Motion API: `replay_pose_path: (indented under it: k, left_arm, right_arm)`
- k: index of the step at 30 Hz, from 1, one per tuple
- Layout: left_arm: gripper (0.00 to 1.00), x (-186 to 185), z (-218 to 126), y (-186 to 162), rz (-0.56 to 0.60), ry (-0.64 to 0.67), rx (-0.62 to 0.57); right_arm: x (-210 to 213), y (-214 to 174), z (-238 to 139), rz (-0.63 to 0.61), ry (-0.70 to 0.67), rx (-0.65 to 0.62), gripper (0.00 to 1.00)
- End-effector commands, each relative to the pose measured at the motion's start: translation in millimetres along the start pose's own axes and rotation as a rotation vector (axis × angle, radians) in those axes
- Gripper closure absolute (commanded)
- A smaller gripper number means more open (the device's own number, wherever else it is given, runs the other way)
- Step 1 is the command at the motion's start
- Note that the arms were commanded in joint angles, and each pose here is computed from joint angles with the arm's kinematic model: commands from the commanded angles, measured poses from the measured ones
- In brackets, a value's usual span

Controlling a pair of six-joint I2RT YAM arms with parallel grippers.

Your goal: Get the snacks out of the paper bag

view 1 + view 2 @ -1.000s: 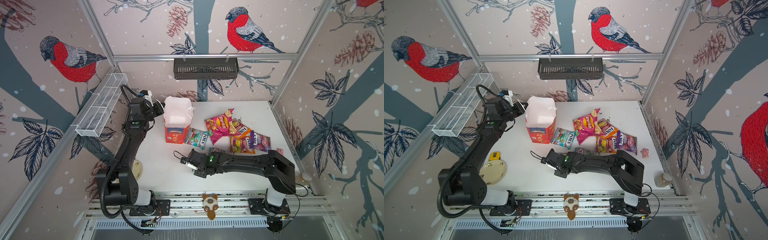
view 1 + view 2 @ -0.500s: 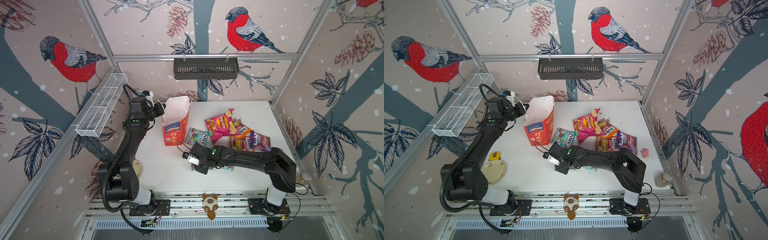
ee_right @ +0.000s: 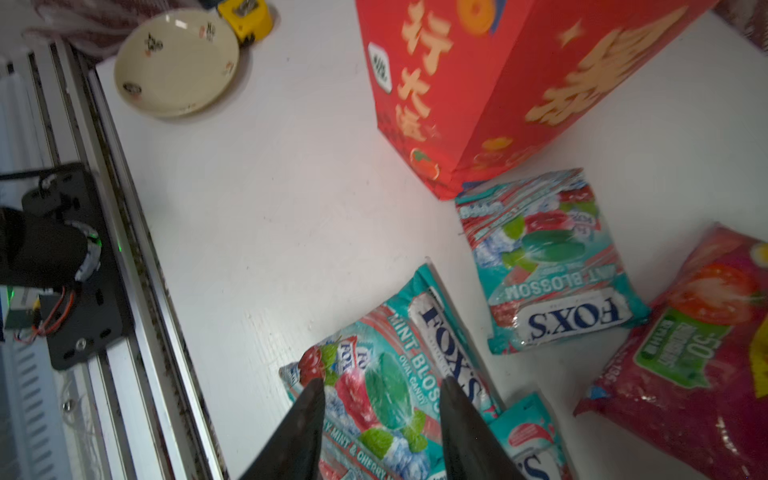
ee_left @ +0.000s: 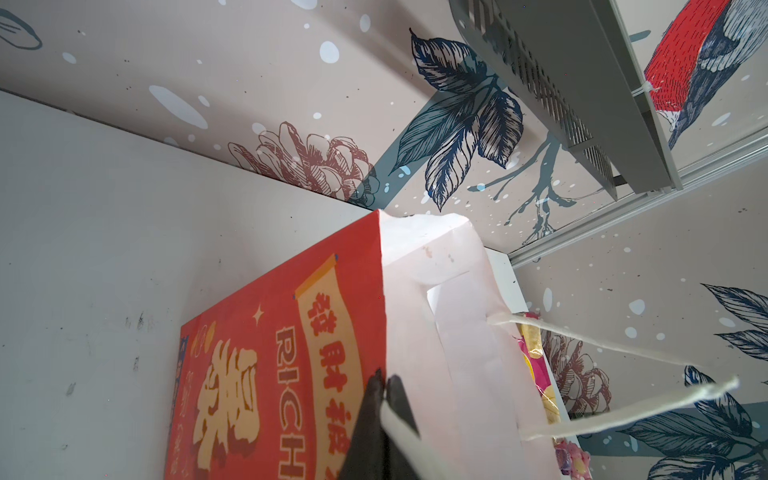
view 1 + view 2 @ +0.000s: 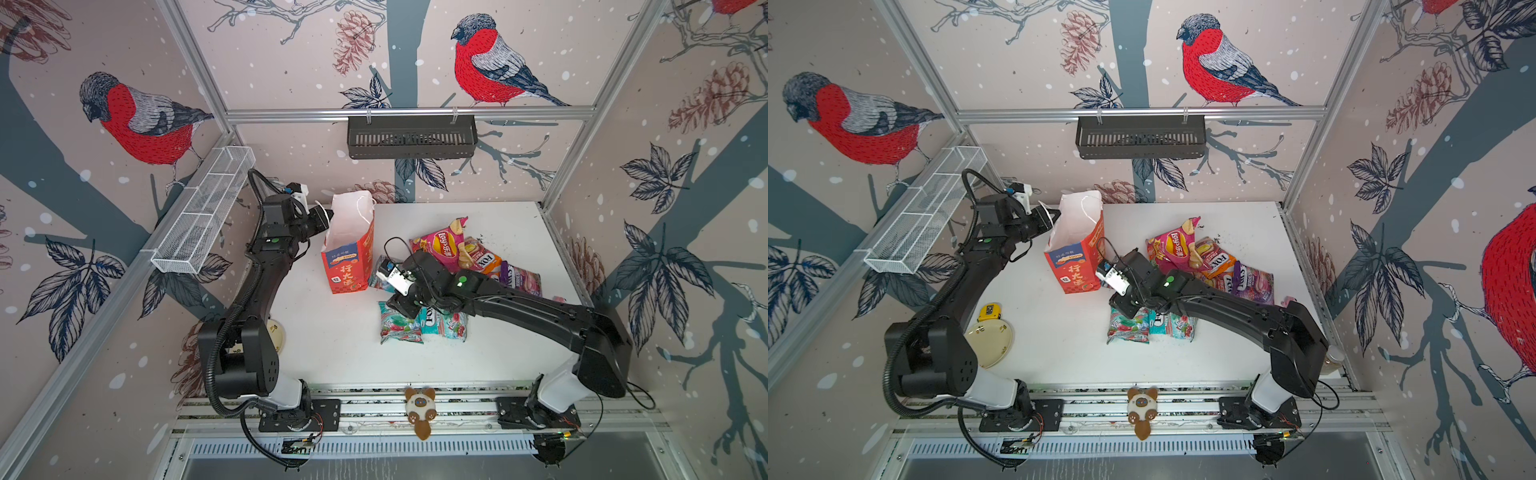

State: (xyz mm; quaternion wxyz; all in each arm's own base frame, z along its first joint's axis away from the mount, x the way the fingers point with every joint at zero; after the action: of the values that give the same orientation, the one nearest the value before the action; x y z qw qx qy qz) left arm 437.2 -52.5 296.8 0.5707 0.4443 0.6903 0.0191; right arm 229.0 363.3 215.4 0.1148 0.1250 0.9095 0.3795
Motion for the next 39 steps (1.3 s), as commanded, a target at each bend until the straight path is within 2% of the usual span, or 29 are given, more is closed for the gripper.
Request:
replay_pose_path:
  k: [1,9,14,19,23,26,31,35,39]
  left_arm:
    - [1.0,4.1,-2.1,-0.2,0.063,0.046,0.024]
    - [1.0,6.8,-10.8,-0.6,0.181,0.129,0.062]
    - [1.0,12.9,-15.2,1.8,0.255,0.202,0.087]
    - [0.97,9.9,-18.0,3.6,0.315,0.211,0.098]
    - [0.91,5.6,-20.5,4.3,0.352,0.205,0.107]
    - [0.9,4.6,-23.1,4.7,0.37,0.21,0.105]
    - [0.92,3.0,-22.9,2.3,0.373,0.199,0.114]
    - [0.91,0.5,-24.1,2.2,0.386,0.198,0.11]
    - [0.91,-1.3,-24.2,0.8,0.402,0.204,0.116]
  right_arm:
    - [-15.4,32.9,-14.0,0.064,-0.035,-0.152,0.53]
    - [-29.4,36.4,-15.8,0.081,-0.085,-0.194,0.52]
    - [-48.4,74.2,-33.2,0.171,-0.086,-0.364,0.52]
    - [-62.5,129.9,-52.0,0.228,0.028,-0.541,0.57]
    - [-70.8,163.3,-45.3,0.258,0.141,-0.582,0.6]
    - [-75.2,185.2,-41.6,0.28,0.198,-0.619,0.63]
    - [-77.0,204.1,-15.7,0.317,0.32,-0.621,0.66]
    - [-78.2,210.8,-7.8,0.327,0.329,-0.644,0.58]
    - [-79.7,218.3,-2.4,0.325,0.339,-0.652,0.59]
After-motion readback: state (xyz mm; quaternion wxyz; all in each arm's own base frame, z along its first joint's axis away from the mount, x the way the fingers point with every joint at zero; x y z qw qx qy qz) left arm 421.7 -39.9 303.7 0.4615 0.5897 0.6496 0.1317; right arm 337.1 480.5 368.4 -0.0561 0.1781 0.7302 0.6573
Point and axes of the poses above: each gripper's point midway between its finger pads, its own z axis out along the fingers, its own x axis along the line the jaws close on, y = z × x, the point moved 3 cm from there along -z, back along the fingers, and after that the axes turned 15 degrees about -z, right-handed, at the moved point
